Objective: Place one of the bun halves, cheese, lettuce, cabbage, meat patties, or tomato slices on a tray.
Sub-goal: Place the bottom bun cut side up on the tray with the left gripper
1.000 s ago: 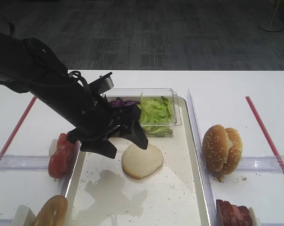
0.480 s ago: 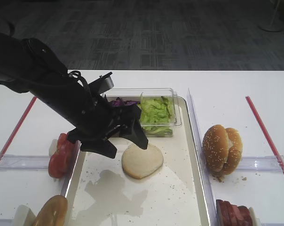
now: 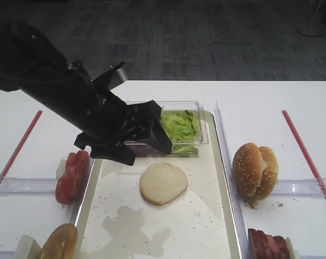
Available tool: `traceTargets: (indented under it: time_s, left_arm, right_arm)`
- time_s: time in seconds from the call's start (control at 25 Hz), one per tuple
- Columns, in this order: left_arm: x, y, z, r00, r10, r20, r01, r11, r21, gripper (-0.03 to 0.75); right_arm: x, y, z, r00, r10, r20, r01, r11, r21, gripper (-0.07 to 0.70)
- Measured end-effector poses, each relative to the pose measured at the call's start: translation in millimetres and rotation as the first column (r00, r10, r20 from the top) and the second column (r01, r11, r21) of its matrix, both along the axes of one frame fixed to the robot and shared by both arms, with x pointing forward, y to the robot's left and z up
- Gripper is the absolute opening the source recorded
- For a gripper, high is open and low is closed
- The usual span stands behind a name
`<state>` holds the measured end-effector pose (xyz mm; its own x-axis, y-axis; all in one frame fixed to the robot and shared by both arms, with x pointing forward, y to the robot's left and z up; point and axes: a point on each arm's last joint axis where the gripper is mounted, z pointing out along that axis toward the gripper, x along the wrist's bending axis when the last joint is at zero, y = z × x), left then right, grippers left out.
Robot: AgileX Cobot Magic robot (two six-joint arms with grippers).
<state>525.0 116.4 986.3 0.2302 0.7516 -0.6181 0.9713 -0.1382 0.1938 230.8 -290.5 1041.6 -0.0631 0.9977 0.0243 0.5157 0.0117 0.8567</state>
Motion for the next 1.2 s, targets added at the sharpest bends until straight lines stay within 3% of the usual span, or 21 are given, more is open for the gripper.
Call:
traceTargets:
  time_s: [0.68,0.92,1.2]
  left_arm:
    - [-34.5,12.5,78.5,0.990,0.005,0.142,0.011,0.994,-0.107,0.546]
    - [-39.5,16.7,85.5,0.987,0.010,0.159,0.005,0.996,-0.089,0.546]
    - [-38.3,25.9,77.7,0.988,0.014,0.154,-0.021,0.999,0.042,0.546]
  right_arm:
    - [0.0,0.0,0.0,1.000,0.000,0.000,0.000,1.000,0.000,0.552]
    - [0.0,0.0,0.0,1.000,0.000,0.000,0.000,1.000,0.000,0.552]
    - [0.0,0.0,0.0,1.000,0.000,0.000,0.000,1.000,0.000,0.552]
